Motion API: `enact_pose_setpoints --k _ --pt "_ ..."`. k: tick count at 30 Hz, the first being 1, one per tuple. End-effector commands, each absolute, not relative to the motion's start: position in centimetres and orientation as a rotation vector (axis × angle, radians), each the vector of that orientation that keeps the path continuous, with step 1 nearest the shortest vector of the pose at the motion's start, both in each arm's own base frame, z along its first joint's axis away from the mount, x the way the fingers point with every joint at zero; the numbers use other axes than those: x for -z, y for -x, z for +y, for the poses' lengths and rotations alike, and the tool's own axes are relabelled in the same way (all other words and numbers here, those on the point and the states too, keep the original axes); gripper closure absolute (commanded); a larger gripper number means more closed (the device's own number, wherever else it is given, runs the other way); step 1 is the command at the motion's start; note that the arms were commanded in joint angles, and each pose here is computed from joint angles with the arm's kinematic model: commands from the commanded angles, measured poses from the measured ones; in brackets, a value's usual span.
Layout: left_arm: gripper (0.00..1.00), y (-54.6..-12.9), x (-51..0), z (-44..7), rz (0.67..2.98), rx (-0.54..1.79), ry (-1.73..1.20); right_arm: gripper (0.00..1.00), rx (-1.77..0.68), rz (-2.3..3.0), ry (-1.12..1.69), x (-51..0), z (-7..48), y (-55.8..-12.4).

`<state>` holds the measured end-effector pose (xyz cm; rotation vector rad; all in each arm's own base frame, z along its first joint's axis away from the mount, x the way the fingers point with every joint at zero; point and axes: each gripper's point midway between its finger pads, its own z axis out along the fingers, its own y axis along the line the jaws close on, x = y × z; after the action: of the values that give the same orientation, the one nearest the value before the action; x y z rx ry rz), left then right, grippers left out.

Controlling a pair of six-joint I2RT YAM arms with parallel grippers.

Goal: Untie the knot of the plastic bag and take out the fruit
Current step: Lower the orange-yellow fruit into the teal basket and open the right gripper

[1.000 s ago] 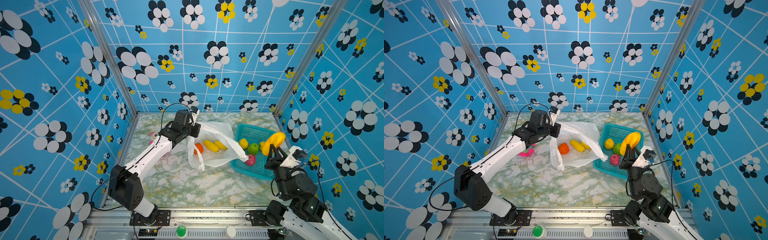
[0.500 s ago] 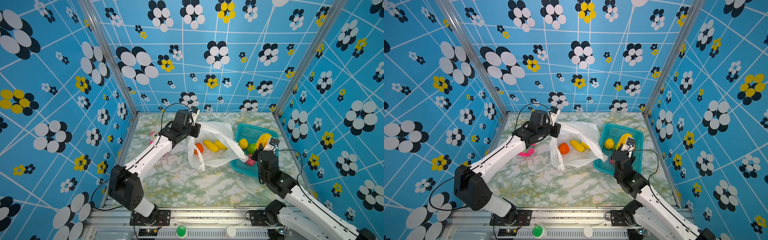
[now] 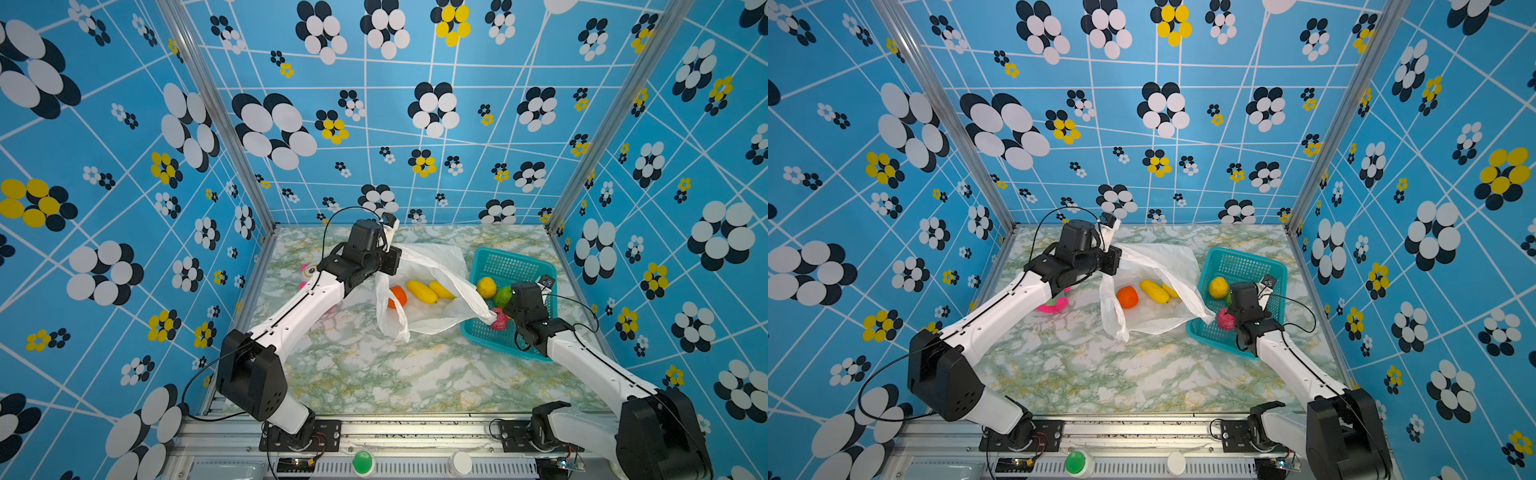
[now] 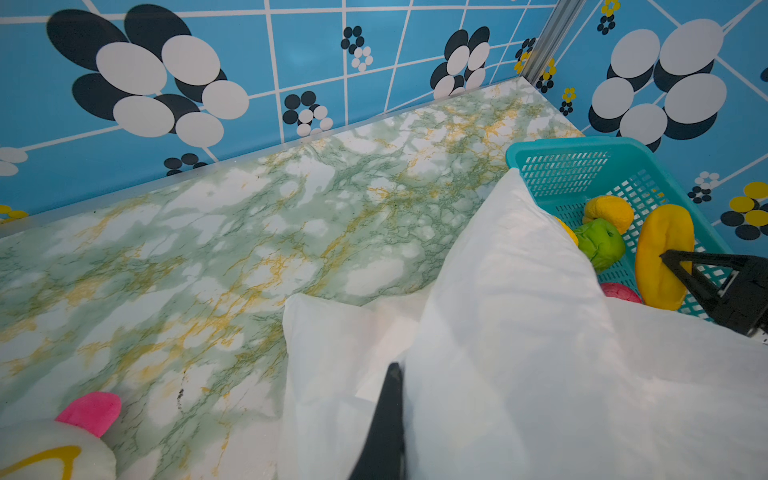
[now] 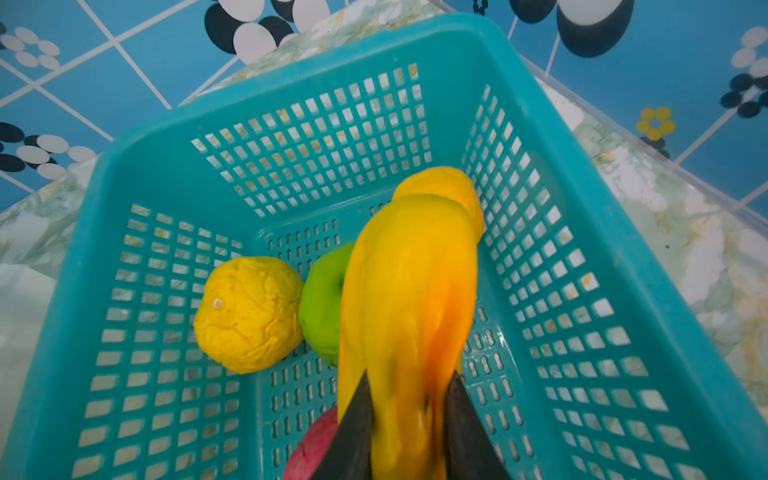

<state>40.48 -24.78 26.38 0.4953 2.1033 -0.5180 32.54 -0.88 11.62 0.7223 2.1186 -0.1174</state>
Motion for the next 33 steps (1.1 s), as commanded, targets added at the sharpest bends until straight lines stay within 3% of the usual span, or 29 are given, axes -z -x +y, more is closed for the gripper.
enact_pose_setpoints --k 1,8,9,13,16,21,33 --pt "1.0 -40.1 -27.4 -24.7 2.077 0.538 -0.492 1.0 0.073 2.125 -0.808 -10.1 -1.0 -31.3" --pt "1.0 -40.2 -27.1 -24.7 2.091 0.542 -0.49 1.0 0.129 2.115 -0.88 -8.5 -2.0 -30.4" --pt "1.0 -40.2 -27.1 -24.7 2.089 0.542 -0.49 0.96 0.128 2.104 -0.89 -8.5 -2.1 -30.4" --pt "1.0 -40.3 -27.2 -24.7 2.086 0.535 -0.49 0.63 0.124 2.063 -0.903 -9.2 -2.4 -30.1" --pt "1.0 -40.5 -27.0 -24.8 2.092 0.533 -0.492 0.49 0.127 2.026 -0.91 -10.0 -2.9 -29.6" --pt "1.0 -40.6 -26.7 -24.9 2.103 0.529 -0.495 0.34 0.082 1.966 -0.905 -11.3 -3.0 -29.1" --pt "1.0 -40.8 -26.7 -24.8 2.104 0.52 -0.493 0.31 -0.203 1.831 -0.645 -19.7 0.7 -28.7"
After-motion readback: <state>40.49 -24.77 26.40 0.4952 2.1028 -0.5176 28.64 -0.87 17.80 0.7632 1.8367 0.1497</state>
